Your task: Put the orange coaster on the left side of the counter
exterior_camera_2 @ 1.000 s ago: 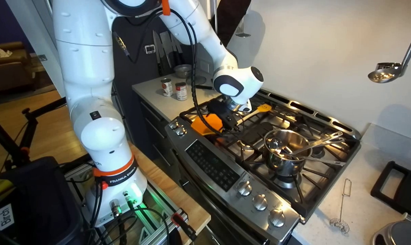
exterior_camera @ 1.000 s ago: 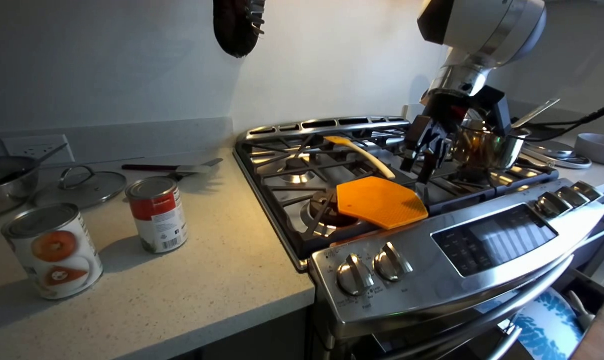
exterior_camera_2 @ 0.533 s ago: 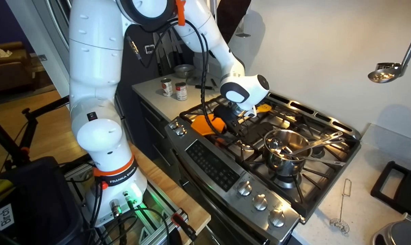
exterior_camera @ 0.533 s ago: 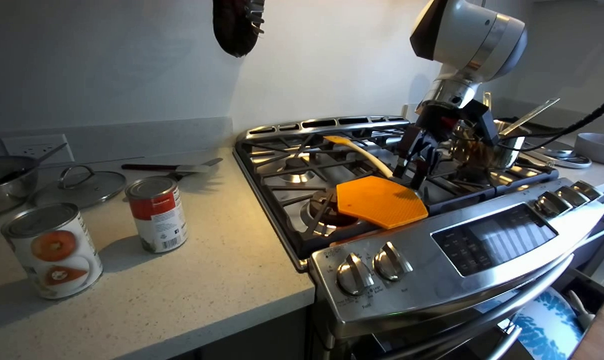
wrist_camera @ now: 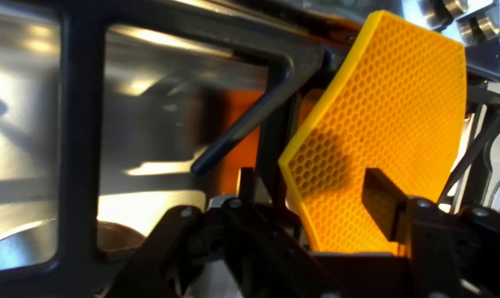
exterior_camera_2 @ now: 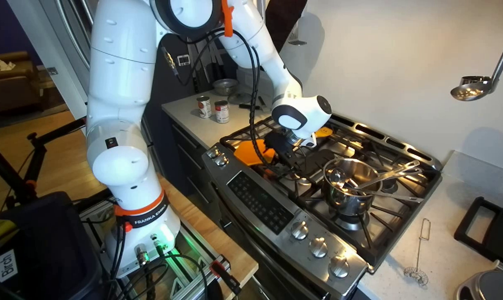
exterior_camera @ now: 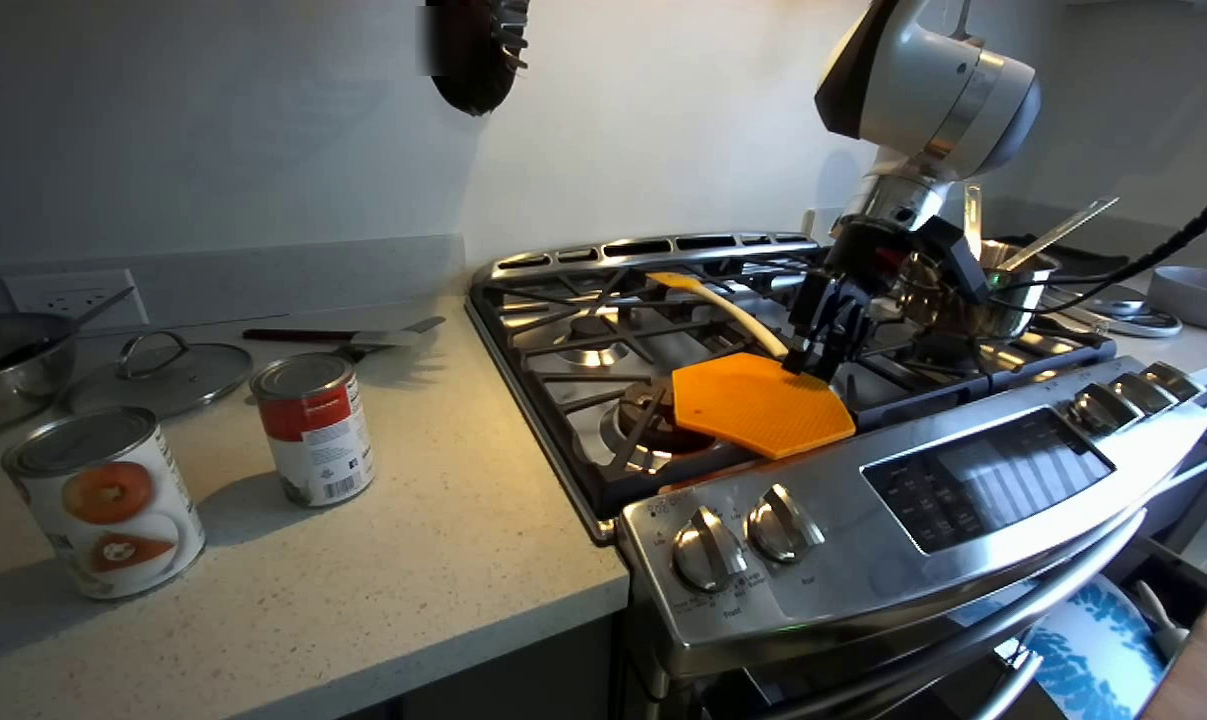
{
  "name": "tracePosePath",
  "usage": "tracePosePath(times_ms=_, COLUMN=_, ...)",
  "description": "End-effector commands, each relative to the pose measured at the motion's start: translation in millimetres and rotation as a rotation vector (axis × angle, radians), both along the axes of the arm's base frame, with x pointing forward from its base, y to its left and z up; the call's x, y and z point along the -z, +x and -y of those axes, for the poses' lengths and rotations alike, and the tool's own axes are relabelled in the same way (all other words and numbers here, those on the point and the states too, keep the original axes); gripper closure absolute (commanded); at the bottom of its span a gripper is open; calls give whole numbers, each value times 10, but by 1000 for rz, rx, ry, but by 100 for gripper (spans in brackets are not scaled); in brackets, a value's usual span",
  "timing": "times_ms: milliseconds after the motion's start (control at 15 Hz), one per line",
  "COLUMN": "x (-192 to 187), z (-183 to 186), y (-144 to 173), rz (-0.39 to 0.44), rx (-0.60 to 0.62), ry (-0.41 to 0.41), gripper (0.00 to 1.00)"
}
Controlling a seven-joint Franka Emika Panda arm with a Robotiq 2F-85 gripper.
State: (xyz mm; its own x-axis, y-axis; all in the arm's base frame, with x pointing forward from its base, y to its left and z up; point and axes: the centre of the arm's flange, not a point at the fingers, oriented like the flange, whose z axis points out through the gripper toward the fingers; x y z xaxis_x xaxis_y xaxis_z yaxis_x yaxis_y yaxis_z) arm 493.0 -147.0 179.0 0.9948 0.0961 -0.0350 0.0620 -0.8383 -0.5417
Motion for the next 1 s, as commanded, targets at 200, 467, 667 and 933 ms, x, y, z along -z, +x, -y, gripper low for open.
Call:
tracePosePath(times_ms=200, x=-38, z=-82, y=7, rz=-38, rx=-35, ry=47, gripper=84)
tracePosePath(times_ms=467, x=-148, z=-53, y=6, rz=-50, rx=-44, ry=43, gripper=100)
tracePosePath(times_ms=667, x=-397, z=-145, y=-17, rz=-32, rx=-91, ry=72, gripper=98)
tracePosePath(times_ms=933, x=-1019, z=-464, y=-23, rz=60, rx=-200, ry=114, gripper=98)
